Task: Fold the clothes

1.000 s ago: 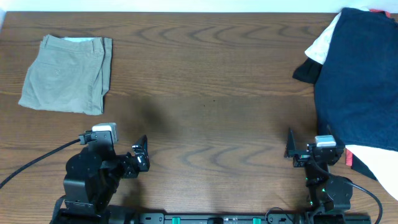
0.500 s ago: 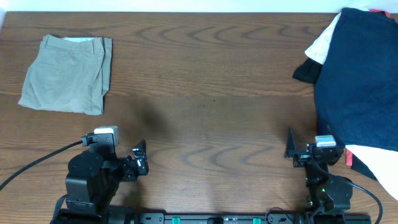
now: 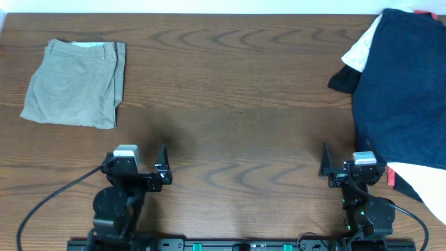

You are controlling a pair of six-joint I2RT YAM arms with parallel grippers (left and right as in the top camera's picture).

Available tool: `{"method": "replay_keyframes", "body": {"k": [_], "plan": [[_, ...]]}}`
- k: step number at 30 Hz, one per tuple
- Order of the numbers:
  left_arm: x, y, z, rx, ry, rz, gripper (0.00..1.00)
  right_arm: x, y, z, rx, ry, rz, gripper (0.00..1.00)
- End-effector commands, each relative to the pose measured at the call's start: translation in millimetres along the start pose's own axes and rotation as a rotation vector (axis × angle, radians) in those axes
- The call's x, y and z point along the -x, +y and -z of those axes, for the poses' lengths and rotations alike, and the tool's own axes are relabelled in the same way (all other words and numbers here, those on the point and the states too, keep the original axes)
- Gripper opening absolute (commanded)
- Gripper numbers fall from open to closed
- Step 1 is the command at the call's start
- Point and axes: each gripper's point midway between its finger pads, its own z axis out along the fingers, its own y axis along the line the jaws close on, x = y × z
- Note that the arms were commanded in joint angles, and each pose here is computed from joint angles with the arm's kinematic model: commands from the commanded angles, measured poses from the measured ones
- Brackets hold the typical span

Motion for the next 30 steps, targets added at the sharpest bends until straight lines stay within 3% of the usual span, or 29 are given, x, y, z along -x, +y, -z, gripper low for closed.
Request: {"method": "replay_keyframes", "body": {"k": [1,10,13,17,22,30], "plan": [[1,2,-3,-0.001,-0.088,-0.044,0.98,0,3,0,0.011,-0.004,0.011,0.99],[23,-7,-7,-0.036,-0.355,-0.228,0.98,0,3,0,0.011,-0.004,0.011,0.99],[24,-11,-6,-0.044,-0.364,-0.325,0.98,0,3,0,0.011,-0.004,0.011,0.99],[7,-9,-12,-0.049,-0.289,-0.343,0.98,0,3,0,0.011,-0.004,0.011,0.99],[-41,-13,-20,-0.117,-0.092,-0.315,0.98,0,3,0,0.011,-0.004,0.011,0.99],[-40,-12,-20,-0.115,-0.096,-0.303,0.98,0,3,0,0.011,-0.004,0.011,0.99]]}}
